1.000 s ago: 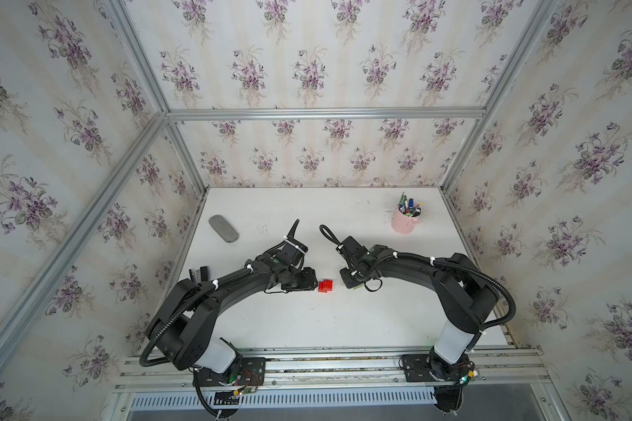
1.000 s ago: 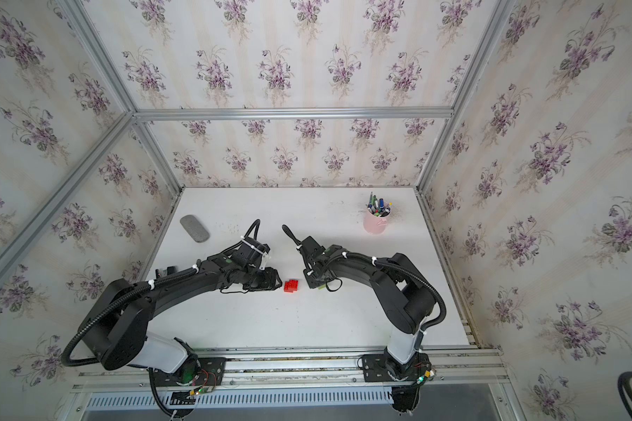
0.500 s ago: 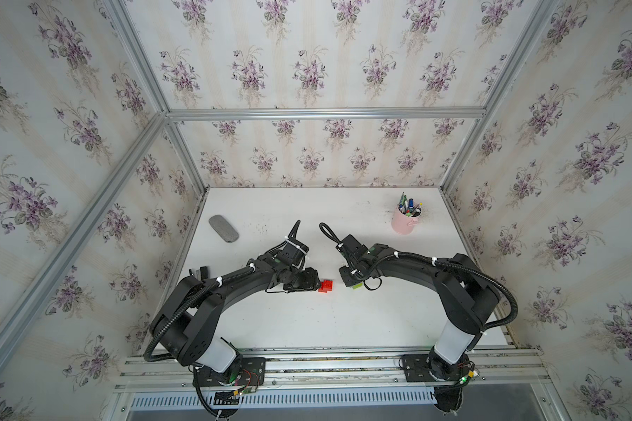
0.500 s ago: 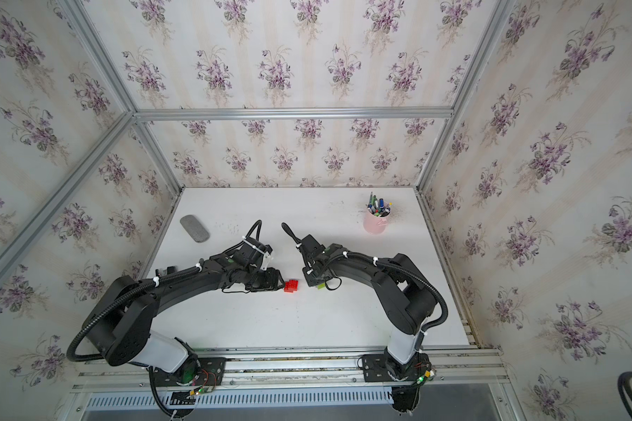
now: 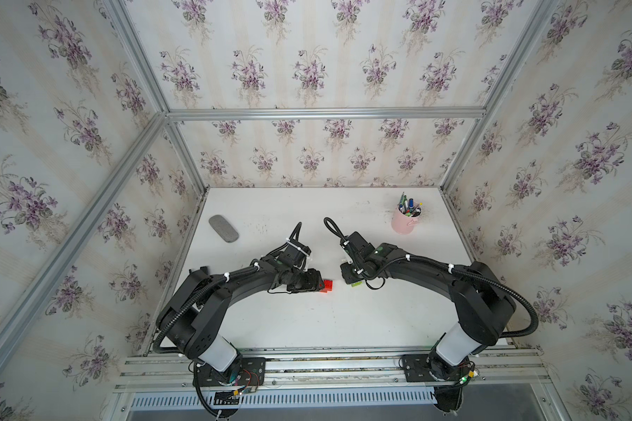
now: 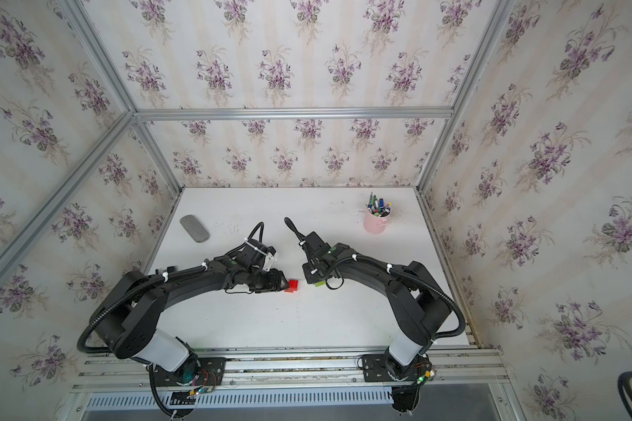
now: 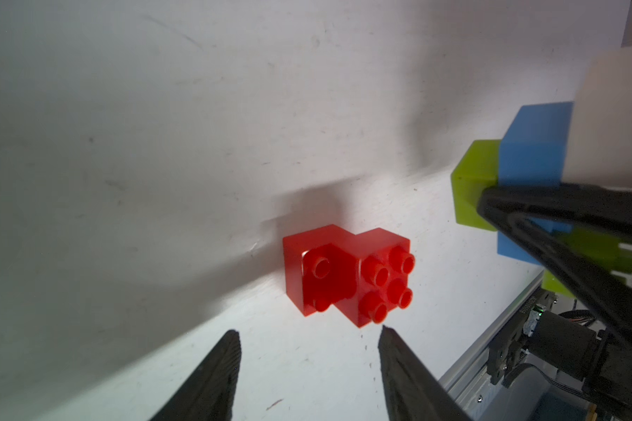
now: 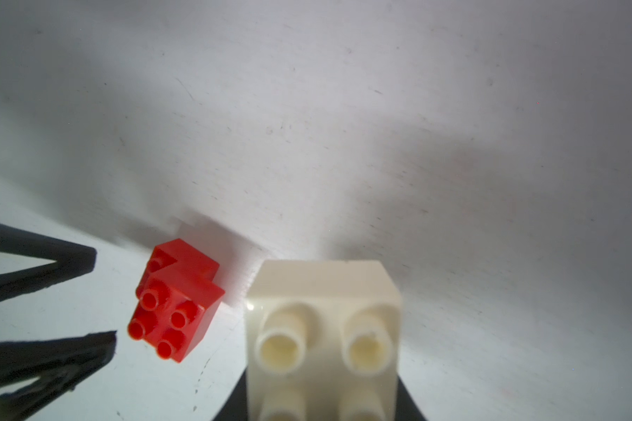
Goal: Assemble the letter y with lego
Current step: Pick up the lego brick from the center of the board, then adjust the lego brick at the center of the board.
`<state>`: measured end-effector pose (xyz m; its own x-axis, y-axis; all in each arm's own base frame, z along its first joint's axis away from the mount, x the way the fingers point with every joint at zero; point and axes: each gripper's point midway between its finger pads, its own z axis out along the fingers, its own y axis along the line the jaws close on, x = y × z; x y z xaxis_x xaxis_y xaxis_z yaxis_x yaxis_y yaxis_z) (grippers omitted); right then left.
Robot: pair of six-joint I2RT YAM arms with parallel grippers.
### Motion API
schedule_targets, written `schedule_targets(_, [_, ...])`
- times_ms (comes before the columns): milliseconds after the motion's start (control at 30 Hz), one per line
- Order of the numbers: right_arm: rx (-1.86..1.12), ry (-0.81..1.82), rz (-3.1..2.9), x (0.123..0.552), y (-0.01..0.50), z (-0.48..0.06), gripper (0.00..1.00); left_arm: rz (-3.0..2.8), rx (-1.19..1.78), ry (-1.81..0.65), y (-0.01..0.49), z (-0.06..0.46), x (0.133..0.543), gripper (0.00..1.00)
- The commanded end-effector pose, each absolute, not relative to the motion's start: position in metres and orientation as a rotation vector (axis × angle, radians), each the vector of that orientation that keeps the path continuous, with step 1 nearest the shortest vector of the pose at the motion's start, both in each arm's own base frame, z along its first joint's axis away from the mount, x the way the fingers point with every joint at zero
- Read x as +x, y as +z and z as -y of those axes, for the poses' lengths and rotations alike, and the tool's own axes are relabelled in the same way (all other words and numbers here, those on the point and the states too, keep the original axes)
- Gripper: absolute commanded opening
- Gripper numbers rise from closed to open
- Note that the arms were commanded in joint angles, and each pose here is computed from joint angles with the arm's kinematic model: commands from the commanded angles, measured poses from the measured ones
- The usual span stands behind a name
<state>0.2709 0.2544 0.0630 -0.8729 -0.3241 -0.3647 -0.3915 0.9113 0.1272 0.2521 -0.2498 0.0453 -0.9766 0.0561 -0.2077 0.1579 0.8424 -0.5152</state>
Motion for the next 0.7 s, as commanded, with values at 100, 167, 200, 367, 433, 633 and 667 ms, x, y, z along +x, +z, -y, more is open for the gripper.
schedule_targets(100, [-0.463, 0.328, -2.730, 0.269, 0.069, -0.258, 0.22, -2.797, 0.170, -0.858, 0.050, 0.256, 0.258, 0.62])
schedule_targets(167, [-0.456, 0.345, -2.727, 0.268, 0.071, -0.260, 0.21, -2.800, 0.168, -0.848, 0.048, 0.254, 0.258, 0.62])
schedule_targets(200, [-0.451, 0.359, -2.721, 0.268, 0.074, -0.262, 0.21, -2.806, 0.165, -0.844, 0.046, 0.254, 0.257, 0.62])
schedule_targets(367, [-0.417, 0.421, -2.706, 0.267, 0.085, -0.272, 0.20, -2.821, 0.148, -0.833, 0.038, 0.251, 0.255, 0.62])
schedule_targets(433, [-0.405, 0.437, -2.701, 0.267, 0.090, -0.275, 0.21, -2.824, 0.143, -0.824, 0.035, 0.250, 0.255, 0.62])
schedule_targets(633, [-0.349, 0.477, -2.711, 0.263, 0.096, -0.281, 0.19, -2.837, 0.134, -0.807, 0.030, 0.246, 0.253, 0.61])
schedule_targets(667, [-0.334, 0.478, -2.718, 0.262, 0.095, -0.281, 0.19, -2.840, 0.132, -0.804, 0.029, 0.246, 0.252, 0.60])
